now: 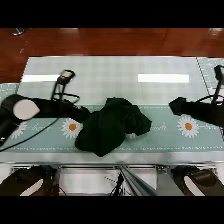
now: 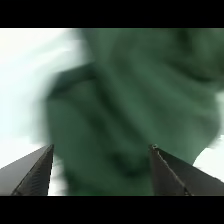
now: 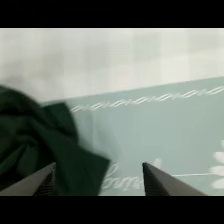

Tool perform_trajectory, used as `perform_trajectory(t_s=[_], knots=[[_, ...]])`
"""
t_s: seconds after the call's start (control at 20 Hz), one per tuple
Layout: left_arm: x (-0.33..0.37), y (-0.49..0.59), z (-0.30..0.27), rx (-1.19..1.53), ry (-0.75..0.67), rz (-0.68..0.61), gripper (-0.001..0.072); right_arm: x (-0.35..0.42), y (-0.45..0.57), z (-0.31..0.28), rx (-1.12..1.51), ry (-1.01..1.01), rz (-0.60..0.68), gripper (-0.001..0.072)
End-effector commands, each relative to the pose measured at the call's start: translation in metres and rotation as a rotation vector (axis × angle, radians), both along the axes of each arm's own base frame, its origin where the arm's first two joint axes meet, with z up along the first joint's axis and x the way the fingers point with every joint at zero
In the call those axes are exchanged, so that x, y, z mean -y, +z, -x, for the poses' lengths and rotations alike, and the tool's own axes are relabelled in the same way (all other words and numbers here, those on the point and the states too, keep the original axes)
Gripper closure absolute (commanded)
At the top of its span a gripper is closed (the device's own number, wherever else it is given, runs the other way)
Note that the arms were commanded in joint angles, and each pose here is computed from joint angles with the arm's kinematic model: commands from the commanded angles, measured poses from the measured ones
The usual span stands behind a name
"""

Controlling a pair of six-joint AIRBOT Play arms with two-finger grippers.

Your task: Fold the shirts.

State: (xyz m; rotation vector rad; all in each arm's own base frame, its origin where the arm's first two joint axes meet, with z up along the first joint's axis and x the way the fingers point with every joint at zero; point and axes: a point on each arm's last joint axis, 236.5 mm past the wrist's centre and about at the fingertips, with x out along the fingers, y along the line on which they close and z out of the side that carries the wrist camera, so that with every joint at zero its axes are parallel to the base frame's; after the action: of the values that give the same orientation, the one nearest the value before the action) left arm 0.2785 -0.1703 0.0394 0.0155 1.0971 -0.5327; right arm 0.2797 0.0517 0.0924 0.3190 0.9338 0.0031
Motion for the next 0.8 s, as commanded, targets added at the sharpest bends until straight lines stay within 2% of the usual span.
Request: perform_trajectory(t_s=[0.0,0.05,0.1,0.2,0.3,0.35,0.5,0.75], knots=[[-0.083,-0.007,0.002,-0.075,0.217,-0.074,0.0007,0.087,-0.012,0.018,-0.118,-0.149,0.217,0.0099],[-0.090,-0.024,0.014,-0.138,0.281,-0.023,0.0007,0.115,-0.028,0.037,-0.204,-0.213,0.271,0.0099],[-0.090,-0.048,0.032,-0.227,0.338,0.047,0.0007,0.125,-0.046,0.051,-0.271,-0.254,0.262,0.0099],[-0.069,-0.088,0.071,-0.382,0.336,0.189,0.0007,0.096,-0.086,0.063,-0.345,-0.232,0.083,0.0100],[-0.058,-0.116,0.105,-0.473,0.289,0.245,0.0007,0.023,-0.099,0.058,-0.324,-0.056,-0.183,0.0100],[-0.056,-0.121,0.110,-0.493,0.313,0.267,0.0007,0.001,-0.097,0.055,-0.303,-0.003,-0.256,0.0100],[-0.046,-0.119,0.101,-0.503,0.332,0.339,0.0008,-0.009,-0.102,0.050,-0.275,0.029,-0.254,0.0100],[-0.008,-0.119,0.107,-0.633,0.254,0.514,0.0008,-0.007,-0.101,0.045,-0.252,0.017,-0.248,0.0100]])
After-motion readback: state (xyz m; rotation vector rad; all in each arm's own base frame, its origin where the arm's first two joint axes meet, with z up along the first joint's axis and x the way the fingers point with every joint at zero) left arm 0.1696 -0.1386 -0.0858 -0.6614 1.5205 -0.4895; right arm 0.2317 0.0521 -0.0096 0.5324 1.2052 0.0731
